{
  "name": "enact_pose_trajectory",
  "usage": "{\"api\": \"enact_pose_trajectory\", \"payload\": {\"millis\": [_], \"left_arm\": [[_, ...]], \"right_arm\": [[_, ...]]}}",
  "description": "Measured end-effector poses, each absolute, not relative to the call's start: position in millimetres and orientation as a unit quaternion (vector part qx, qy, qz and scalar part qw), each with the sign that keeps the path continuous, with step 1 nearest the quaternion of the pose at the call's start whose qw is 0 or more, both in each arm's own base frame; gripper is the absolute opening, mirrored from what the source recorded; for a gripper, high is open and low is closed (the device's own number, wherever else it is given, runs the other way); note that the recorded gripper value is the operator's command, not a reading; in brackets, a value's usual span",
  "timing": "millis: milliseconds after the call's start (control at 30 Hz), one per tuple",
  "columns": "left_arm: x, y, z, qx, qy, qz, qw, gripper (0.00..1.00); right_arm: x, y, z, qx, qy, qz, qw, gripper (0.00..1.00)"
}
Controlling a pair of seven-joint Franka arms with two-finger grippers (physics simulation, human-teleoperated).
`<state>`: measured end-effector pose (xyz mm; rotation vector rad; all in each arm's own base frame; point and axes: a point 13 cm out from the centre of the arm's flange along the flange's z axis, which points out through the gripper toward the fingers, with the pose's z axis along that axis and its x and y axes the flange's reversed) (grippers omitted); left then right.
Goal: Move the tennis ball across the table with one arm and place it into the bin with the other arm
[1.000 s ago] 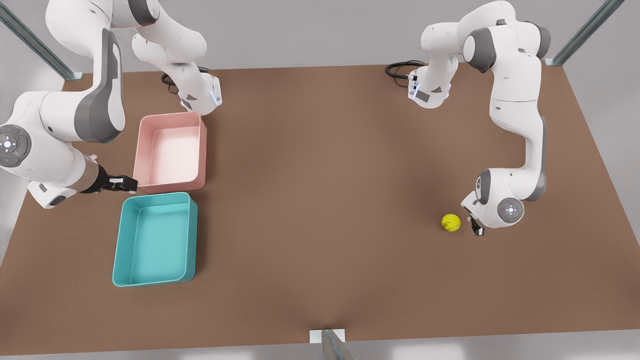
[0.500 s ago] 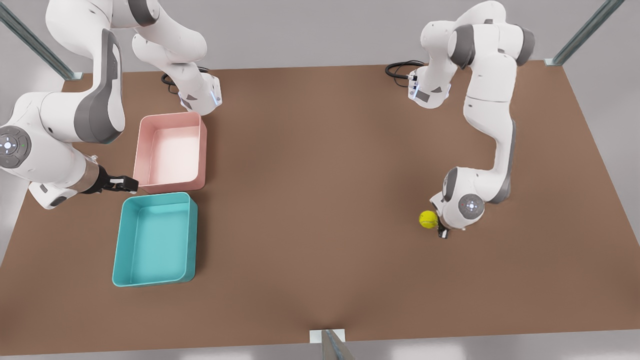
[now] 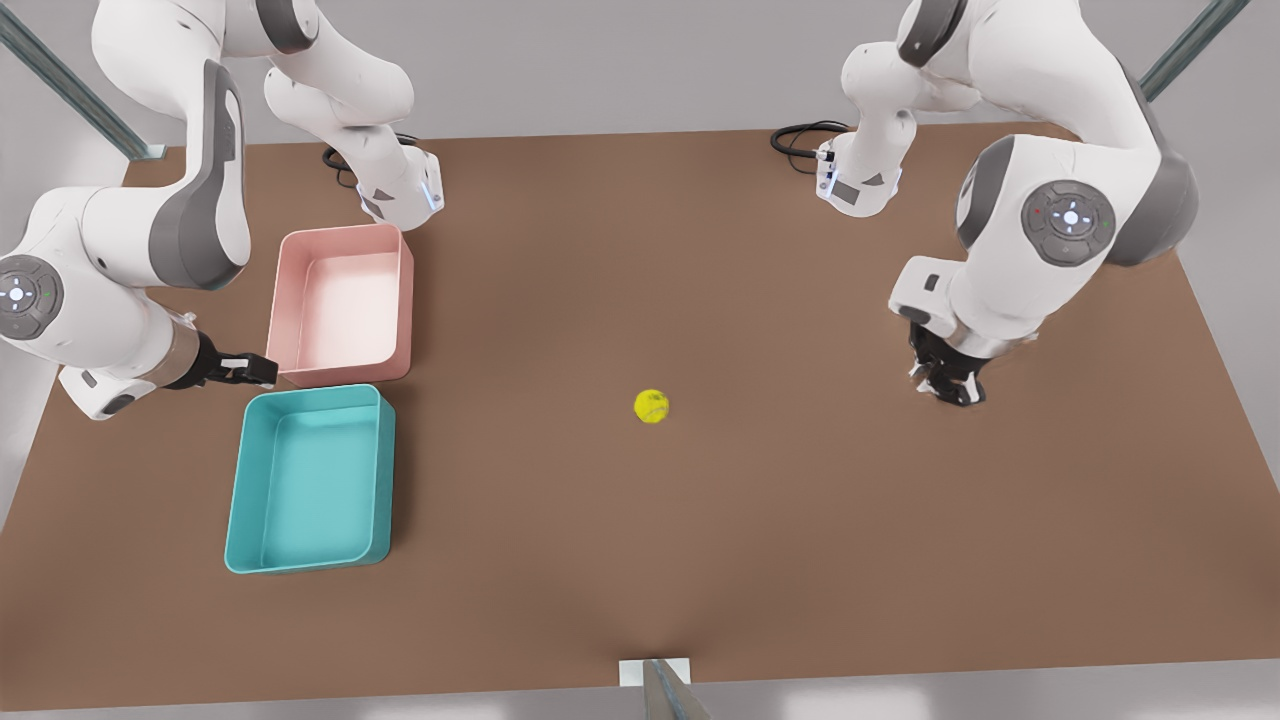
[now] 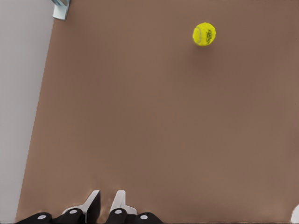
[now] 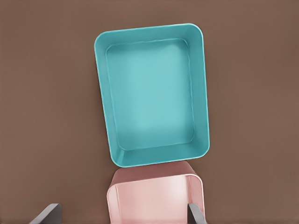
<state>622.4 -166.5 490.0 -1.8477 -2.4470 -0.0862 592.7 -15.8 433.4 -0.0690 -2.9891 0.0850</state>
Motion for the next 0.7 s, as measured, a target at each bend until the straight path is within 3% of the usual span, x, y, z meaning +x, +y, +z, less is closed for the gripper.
{"api": "enact_pose_trajectory", "payload": {"millis": [100,400,467,567,700], "left_arm": [[571.9,-147.1,494.7,-0.509,-0.856,-0.013,0.087,1.0],[552.4,-124.5,458.7,-0.257,-0.951,0.048,0.162,1.0],[549.5,-127.2,457.0,-0.226,-0.958,0.046,0.169,1.0],[547.6,-126.7,454.5,-0.183,-0.966,0.04,0.178,1.0],[547.0,-122.3,452.3,-0.135,-0.973,0.033,0.186,1.0]], "right_arm": [[592.7,-15.2,433.4,-0.023,-0.997,0.028,0.075,1.0],[599.0,2.8,416.7,-0.02,-0.996,0.002,0.086,1.0],[610.1,83.1,378.0,0.022,-0.995,-0.014,0.1,1.0],[599.9,233.0,337.0,0.093,-0.991,-0.019,0.096,1.0],[596.8,327.8,277.9,0.093,-0.992,-0.018,0.079,1.0]]}}
